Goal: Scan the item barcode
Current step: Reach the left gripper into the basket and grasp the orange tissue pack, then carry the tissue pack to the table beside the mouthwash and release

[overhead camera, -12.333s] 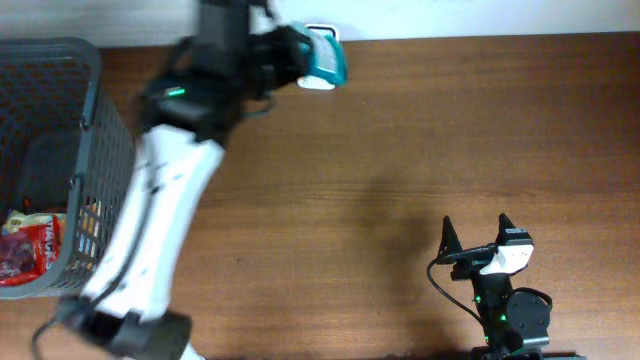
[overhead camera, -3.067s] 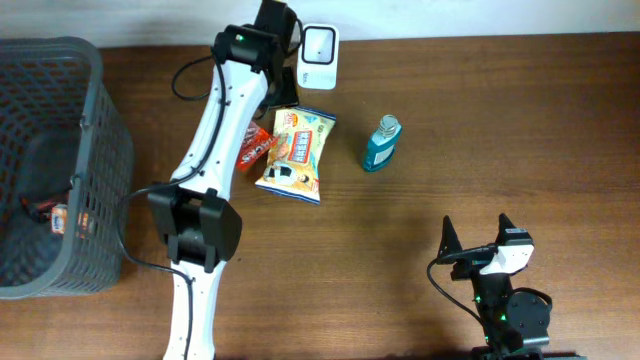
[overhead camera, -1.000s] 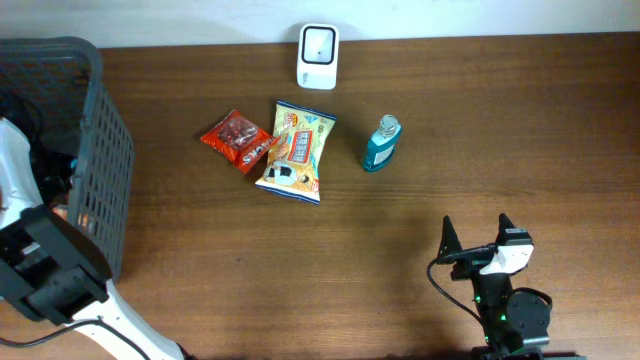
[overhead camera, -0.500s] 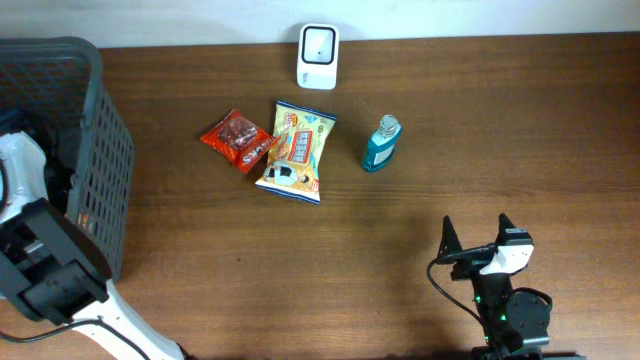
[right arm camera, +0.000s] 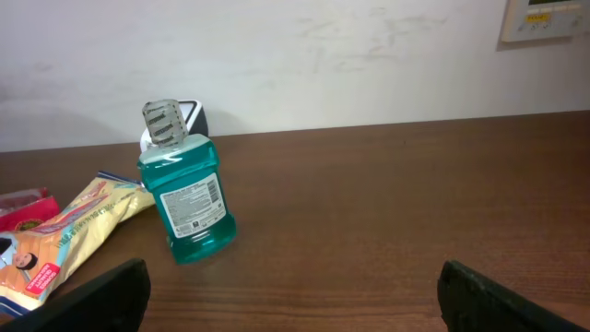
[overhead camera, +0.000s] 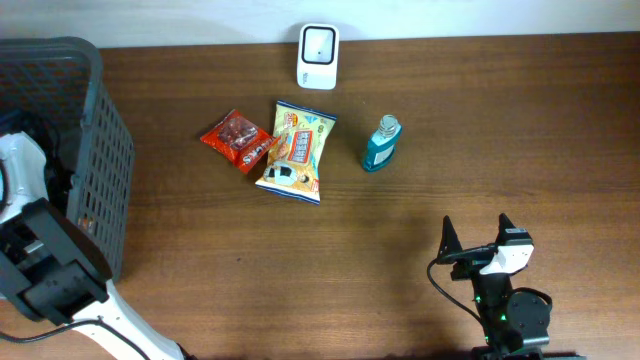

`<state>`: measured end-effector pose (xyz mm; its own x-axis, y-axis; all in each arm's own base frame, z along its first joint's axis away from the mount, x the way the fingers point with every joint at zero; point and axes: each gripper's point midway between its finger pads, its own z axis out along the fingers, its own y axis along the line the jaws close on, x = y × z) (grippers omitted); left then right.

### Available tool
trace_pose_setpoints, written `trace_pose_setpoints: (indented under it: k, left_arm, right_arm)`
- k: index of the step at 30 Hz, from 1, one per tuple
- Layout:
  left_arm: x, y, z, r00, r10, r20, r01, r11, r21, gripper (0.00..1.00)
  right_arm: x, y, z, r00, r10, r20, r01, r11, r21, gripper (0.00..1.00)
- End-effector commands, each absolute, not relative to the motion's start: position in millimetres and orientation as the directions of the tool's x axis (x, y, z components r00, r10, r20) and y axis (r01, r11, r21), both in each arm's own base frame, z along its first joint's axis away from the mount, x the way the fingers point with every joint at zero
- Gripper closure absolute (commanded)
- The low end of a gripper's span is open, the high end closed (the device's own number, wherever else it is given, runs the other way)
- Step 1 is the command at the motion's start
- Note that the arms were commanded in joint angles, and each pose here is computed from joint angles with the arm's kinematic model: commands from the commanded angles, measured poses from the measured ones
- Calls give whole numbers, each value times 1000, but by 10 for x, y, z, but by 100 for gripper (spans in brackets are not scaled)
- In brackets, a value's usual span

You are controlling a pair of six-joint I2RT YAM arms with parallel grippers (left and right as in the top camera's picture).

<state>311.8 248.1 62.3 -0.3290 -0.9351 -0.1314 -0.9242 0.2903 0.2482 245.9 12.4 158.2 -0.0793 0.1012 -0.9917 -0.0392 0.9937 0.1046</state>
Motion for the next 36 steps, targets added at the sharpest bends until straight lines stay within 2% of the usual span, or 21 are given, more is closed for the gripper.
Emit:
trace_pose_setpoints:
  k: [1,5,7,9,11,14,19,25,29,31,36]
  left_arm:
    - [2996,2466,481,-327,-939,-109,-916,287,279,60]
    - [2972,2450,384,-328,-939,-106,-915,288,281,58]
    - [2982,2458,384,-327,-938,-111,-917,287,277,61]
    - [2985,2458,384,-327,-938,-111,-917,287,276,72]
    - [2994,2463,407,-327,-938,-113,-918,287,275,90]
    - [3052,2500,532,-325,-937,-127,-922,284,264,100]
    - [3221,2538,1038,-319,-936,-150,-935,285,212,100]
    - [3467,2504,1935,-294,-931,-216,-956,292,44,100]
    - [3659,2390,2534,-289,-904,-315,-940,331,-87,100]
    - [3778,2252,2835,-294,-882,-368,-914,372,-162,100]
    - [4172,1542,3328,-442,-760,-476,-752,604,-266,100]
  right_arm:
    - [2459,96,1547,-86,109,-990,-25,993,111,1]
    - [2459,96,1547,-86,108,-990,-25,994,111,1]
    - [2459,96,1547,-86,109,-990,-25,993,111,1]
    - [2459,96,1547,-86,109,-990,-25,993,111,1]
    - [2459,96,1547,-86,109,-990,-25,993,111,1]
    - [2459,96,1547,-86,109,-990,-25,993,111,1]
    - [2459,96,1547,-86,109,-990,-25,993,111,1]
    - [2459,96,1546,-86,109,-990,-25,993,111,1]
    - [2459,96,1547,-86,109,-990,-24,994,111,1]
    - [2459,96,1547,-86,108,-990,-25,994,111,1]
    - [2459,96,1547,-86,109,-990,-25,993,111,1]
